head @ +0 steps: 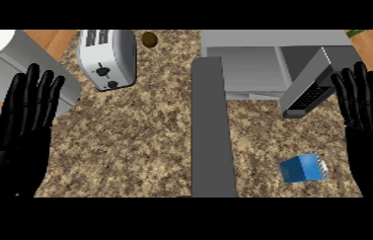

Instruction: Pick up the milk, place it into the microwave and close the microwave

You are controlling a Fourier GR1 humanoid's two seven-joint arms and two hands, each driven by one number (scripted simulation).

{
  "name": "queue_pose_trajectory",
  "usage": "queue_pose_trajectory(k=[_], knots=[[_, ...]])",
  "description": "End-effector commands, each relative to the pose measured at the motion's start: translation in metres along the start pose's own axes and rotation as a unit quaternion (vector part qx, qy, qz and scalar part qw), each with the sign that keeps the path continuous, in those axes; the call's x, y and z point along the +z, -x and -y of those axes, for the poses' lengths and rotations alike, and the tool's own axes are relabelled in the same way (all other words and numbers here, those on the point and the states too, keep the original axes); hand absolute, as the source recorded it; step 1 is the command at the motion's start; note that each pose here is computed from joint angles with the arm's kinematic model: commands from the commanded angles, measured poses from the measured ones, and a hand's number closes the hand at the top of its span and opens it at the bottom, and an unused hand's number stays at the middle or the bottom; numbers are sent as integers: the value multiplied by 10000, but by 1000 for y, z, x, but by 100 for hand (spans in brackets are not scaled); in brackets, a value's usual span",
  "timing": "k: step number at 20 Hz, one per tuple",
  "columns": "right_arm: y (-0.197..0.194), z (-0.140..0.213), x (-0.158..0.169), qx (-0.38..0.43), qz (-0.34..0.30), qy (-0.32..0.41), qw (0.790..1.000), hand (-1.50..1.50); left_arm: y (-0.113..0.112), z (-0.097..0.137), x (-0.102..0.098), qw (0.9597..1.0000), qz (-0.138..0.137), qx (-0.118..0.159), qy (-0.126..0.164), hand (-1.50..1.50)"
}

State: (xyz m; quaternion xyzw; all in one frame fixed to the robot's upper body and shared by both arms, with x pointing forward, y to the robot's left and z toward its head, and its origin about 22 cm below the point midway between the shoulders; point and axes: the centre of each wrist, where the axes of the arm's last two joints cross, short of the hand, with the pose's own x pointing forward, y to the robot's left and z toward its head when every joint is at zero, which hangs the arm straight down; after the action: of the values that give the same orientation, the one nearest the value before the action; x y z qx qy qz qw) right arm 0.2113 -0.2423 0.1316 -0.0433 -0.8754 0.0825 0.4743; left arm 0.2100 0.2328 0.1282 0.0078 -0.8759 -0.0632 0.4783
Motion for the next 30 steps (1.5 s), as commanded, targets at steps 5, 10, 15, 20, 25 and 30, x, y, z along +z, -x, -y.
queue_pose_trajectory(k=[5, 10, 15, 20, 25, 30], knots=[[-44, 12, 38, 402, -313, 734, 9960, -150, 15, -22, -2, 9993, -365, -23, 92, -150], [-62, 7, 65, -172, -537, 621, 9965, -150, 2, -37, 10, 9888, -794, 1267, 14, -150], [-75, 6, 72, 8, -821, 866, 9929, -150, -12, -60, 52, 9889, -834, 1226, 38, -150], [-69, 8, 75, 186, -1030, 1046, 9890, -150, -26, -71, 69, 9887, -920, 1184, 53, -150], [-42, 14, 86, 359, -1164, 1097, 9865, -150, -42, -79, 79, 9887, -807, 1264, 66, -150], [4, 17, 88, 464, -1507, 1499, 9760, -150, -42, -93, 94, 9896, -865, 1153, -26, -150]])
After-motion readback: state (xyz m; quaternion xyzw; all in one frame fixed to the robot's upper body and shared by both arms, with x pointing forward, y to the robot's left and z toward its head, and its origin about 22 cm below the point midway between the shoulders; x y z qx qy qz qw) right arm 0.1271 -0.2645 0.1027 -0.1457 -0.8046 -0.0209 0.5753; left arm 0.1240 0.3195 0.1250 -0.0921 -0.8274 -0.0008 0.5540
